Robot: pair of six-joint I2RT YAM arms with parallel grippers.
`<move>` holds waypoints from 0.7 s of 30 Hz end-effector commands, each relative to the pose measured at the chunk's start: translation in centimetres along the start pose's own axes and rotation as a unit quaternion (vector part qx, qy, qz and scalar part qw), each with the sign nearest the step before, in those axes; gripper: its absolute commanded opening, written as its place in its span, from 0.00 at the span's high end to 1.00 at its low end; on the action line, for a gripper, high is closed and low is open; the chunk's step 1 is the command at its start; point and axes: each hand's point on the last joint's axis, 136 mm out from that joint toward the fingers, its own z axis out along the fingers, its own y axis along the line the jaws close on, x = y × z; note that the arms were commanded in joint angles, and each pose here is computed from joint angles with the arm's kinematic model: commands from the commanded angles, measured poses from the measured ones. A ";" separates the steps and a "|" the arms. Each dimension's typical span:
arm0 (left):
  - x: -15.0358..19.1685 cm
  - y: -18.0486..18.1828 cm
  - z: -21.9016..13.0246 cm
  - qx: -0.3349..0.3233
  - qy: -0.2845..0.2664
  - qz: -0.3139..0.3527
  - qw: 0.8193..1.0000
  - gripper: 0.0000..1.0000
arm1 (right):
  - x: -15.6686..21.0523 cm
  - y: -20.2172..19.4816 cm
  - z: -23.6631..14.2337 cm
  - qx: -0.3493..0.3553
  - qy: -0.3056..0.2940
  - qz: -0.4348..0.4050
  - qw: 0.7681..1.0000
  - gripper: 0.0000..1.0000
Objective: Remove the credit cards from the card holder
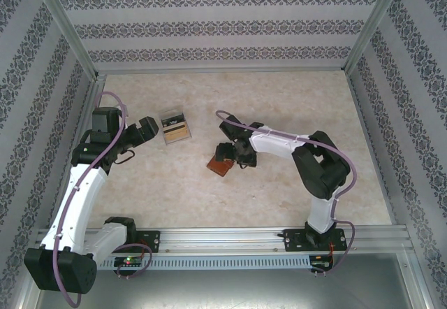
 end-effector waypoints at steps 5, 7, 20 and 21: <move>0.0 0.5 -0.2 -0.020 -0.004 -0.005 1.000 0.01 | -2.0 6.1 1.0 -0.087 -0.002 0.005 0.996 0.02; 0.1 0.5 -0.1 -0.020 -0.002 -0.006 1.000 0.01 | -2.6 6.8 1.3 -0.086 0.001 -0.004 0.996 0.02; 0.2 0.5 0.2 -0.019 0.003 -0.005 1.000 0.01 | -4.9 9.3 0.4 -0.067 0.002 -0.082 0.994 0.02; 0.3 0.5 0.2 -0.019 0.004 -0.005 1.000 0.01 | -4.8 8.8 0.0 -0.053 -0.004 -0.092 0.994 0.02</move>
